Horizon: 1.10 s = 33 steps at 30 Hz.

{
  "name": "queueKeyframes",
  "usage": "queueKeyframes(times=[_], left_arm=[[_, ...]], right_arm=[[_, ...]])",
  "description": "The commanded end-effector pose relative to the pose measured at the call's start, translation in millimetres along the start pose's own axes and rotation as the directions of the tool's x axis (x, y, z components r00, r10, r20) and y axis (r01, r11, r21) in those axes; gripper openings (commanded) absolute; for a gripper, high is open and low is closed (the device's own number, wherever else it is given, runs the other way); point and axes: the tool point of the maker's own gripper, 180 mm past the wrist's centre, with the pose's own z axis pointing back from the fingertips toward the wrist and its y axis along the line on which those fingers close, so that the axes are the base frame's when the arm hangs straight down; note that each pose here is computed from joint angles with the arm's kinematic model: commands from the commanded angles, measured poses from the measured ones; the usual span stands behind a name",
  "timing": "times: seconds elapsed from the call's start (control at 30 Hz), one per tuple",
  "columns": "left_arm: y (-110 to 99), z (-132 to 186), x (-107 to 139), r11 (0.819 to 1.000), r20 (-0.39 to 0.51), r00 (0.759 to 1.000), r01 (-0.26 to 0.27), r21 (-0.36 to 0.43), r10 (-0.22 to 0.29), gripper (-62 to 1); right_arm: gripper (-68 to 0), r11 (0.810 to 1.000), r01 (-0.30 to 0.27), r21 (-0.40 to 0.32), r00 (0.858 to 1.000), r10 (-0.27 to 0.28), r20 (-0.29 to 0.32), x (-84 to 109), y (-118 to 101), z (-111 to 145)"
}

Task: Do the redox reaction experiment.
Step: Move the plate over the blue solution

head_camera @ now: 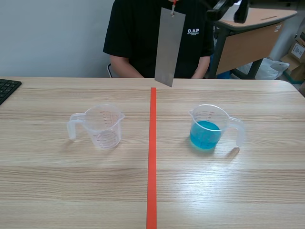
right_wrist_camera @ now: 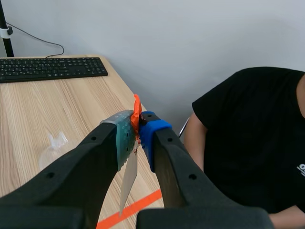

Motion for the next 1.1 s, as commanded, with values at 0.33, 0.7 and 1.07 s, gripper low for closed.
queueKeyframes(times=[0.33,0.7,1.07], left_arm=[[1,0,1,1.000,-0.004,1.000,0.005,0.002,-0.005,-56.2],[-2,0,1,1.000,-0.001,1.000,-0.004,0.000,0.004,-56.2],[0,1,0,1.000,-0.005,1.000,0.002,0.000,-0.002,-56.2]], right_arm=[[-66.0,1.000,0.024,0.010,0.997,-0.023,-0.067,-2.6,-19,55],[-66.0,0.999,0.039,0.025,0.995,-0.037,-0.092,-15.9,-14,79],[-66.0,0.999,0.028,0.024,0.992,-0.025,-0.121,-23.8,-13,80]])
